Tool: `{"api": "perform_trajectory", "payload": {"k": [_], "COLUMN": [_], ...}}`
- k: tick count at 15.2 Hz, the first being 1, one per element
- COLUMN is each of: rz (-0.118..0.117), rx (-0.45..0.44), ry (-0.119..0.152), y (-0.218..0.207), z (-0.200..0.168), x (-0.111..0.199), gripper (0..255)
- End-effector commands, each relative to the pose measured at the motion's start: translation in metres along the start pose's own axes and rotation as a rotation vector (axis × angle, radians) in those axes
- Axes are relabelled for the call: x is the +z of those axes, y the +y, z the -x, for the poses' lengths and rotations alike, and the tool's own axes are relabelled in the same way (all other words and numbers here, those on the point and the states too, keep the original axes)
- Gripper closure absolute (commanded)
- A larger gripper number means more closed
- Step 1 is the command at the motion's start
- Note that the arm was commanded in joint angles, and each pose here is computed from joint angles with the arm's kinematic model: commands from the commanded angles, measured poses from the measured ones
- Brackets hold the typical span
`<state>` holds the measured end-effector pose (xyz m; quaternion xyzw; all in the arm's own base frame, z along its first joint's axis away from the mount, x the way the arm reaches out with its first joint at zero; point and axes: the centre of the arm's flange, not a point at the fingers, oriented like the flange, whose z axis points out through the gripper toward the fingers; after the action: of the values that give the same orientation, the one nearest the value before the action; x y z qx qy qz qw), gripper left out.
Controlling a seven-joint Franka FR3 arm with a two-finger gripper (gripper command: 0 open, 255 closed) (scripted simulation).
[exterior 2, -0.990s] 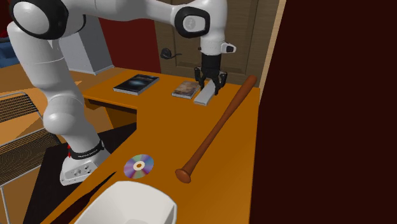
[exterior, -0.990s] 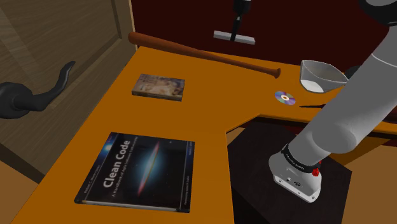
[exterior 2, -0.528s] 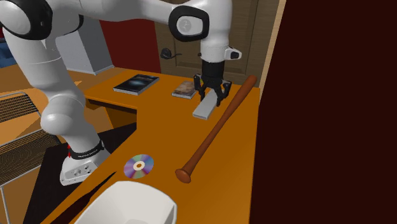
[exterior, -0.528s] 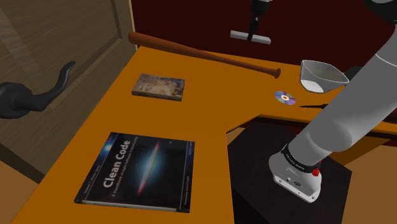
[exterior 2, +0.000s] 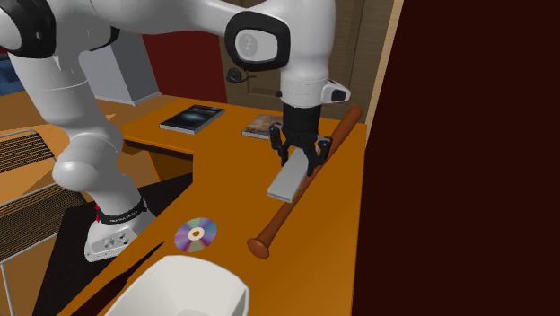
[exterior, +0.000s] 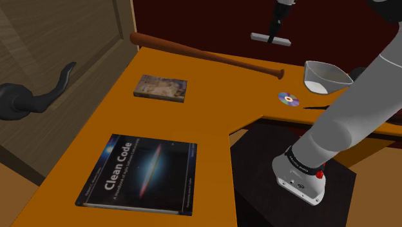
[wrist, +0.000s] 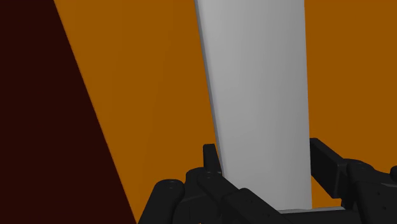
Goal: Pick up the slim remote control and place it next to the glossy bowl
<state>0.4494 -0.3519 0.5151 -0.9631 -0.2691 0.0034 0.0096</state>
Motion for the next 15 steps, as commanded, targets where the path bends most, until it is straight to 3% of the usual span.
{"api": "perform_trajectory", "payload": {"k": [1,12,15], "rz": [0.0,0.0,0.0], "rx": [-0.002,-0.002,-0.002], "ry": [0.0,0.0,0.0], "y": [0.011,0.08,0.084], "z": [0.023,0.151,0.158], "x": [0.001,-0.001,0.01], "gripper": [255,255,255]}}
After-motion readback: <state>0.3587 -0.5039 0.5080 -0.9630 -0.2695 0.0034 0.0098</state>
